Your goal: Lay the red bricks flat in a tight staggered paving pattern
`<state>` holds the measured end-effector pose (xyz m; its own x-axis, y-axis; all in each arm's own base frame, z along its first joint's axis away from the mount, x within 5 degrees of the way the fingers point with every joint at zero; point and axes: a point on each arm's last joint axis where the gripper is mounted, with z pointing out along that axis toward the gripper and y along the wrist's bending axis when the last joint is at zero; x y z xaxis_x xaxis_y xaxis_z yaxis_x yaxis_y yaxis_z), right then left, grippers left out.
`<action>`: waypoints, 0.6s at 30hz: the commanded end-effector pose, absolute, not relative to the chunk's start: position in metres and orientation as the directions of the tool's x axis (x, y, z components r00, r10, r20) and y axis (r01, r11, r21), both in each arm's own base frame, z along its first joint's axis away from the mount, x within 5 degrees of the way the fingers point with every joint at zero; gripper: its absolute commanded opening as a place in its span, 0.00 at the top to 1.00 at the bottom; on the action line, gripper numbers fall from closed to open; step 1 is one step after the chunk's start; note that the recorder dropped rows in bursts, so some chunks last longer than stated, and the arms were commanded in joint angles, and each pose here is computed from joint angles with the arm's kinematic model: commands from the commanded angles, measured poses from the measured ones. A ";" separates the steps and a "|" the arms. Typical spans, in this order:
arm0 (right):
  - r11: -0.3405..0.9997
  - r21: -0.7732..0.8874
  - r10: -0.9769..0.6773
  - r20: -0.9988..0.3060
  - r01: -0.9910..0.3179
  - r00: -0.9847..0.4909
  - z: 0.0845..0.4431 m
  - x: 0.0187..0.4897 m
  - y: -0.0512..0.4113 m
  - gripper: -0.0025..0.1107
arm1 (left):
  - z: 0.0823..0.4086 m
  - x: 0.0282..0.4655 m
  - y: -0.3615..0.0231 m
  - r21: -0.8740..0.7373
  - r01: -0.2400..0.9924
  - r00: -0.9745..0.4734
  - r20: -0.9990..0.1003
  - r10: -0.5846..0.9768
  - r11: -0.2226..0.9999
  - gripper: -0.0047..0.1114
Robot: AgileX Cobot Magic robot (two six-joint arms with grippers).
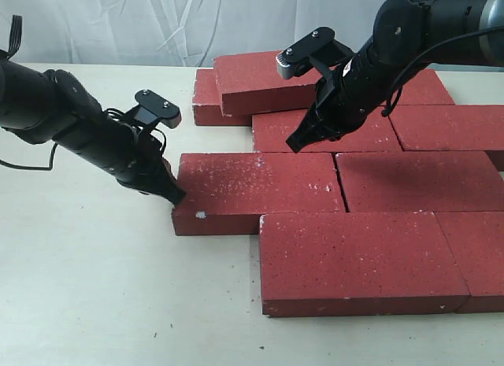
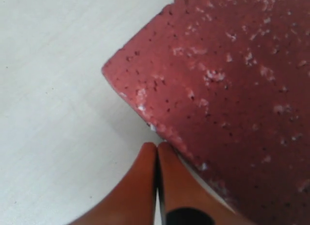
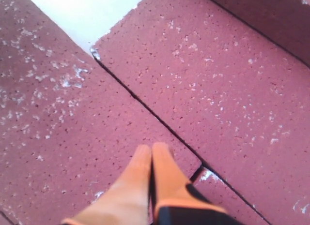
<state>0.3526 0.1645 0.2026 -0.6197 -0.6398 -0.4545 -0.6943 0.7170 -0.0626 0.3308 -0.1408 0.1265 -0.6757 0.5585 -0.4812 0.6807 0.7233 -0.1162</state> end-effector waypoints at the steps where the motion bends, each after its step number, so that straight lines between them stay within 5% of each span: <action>1: 0.716 -0.068 -0.640 -0.459 -0.694 -0.616 0.203 0.354 0.164 0.99 | 0.131 0.330 -0.143 -0.133 0.679 -0.678 -0.490 0.547 0.722 0.96; 18: 0.710 -0.081 -0.651 -0.453 -0.700 -0.608 0.203 0.354 0.163 0.99 | 0.133 0.339 -0.130 0.034 0.704 -0.605 -0.495 0.624 0.709 0.96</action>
<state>0.3526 0.1645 0.2026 -0.6197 -0.6398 -0.4545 -0.6943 0.7170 -0.0626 0.3387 -0.1345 0.1268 -0.6057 0.6196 -0.4992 0.7049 0.7089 0.0246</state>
